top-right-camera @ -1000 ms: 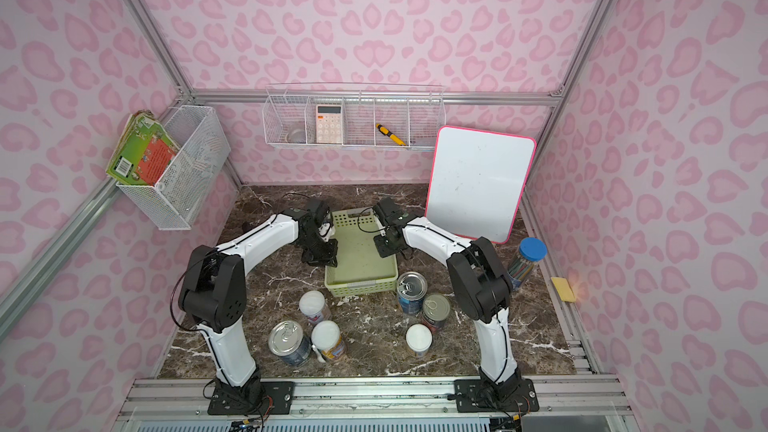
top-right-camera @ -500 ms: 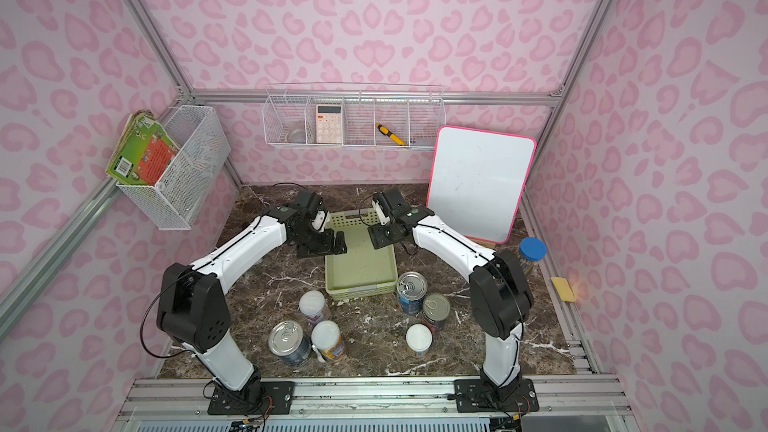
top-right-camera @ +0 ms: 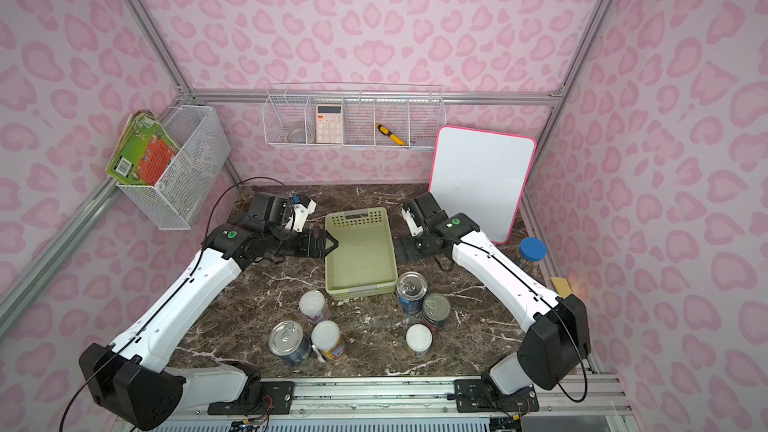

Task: Put the canned food in the basket
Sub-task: Pick up the canned food from the center of the board.

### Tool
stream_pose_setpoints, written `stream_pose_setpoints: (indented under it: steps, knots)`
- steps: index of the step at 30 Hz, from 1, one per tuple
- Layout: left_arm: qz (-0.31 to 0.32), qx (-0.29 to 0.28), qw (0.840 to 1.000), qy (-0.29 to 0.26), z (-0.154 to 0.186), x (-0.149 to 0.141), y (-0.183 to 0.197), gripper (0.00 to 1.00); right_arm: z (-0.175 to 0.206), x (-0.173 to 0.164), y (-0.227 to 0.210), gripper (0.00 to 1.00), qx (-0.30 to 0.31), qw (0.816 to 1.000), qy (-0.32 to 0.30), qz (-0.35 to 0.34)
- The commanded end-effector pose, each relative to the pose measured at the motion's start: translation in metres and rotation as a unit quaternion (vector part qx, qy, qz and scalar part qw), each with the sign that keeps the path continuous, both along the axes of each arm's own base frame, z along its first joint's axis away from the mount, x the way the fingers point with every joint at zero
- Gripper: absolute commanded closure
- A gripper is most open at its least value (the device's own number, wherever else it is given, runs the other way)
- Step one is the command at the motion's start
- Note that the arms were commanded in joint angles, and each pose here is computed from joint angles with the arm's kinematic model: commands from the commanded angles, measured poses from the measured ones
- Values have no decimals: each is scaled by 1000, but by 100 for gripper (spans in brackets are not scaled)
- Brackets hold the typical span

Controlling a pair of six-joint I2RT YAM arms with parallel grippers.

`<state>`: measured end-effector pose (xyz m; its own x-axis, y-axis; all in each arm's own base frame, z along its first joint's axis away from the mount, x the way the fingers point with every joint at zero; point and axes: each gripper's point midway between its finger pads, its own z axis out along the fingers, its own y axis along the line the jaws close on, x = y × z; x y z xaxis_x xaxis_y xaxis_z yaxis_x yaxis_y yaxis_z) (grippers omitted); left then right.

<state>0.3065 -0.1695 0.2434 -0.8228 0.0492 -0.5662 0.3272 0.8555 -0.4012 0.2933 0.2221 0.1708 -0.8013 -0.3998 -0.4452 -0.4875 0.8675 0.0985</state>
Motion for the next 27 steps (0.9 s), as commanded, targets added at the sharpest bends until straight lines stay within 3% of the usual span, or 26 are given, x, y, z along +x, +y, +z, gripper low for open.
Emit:
stream_pose_setpoints:
  steps: [1,19,22,27]
  knots:
    - [-16,1,1000,20,-5,-18,0,5,-18,-16,8,0,2,999,36,30]
    - [5,28,998,53,-26,-63,23,3,-84,-59,1,0,-57,991,106,57]
    - [8,30,997,65,-29,-66,25,4,-91,-59,1,8,-65,990,107,59]
    - [41,58,992,100,-37,-81,41,7,-86,-52,-4,30,-90,990,91,51]
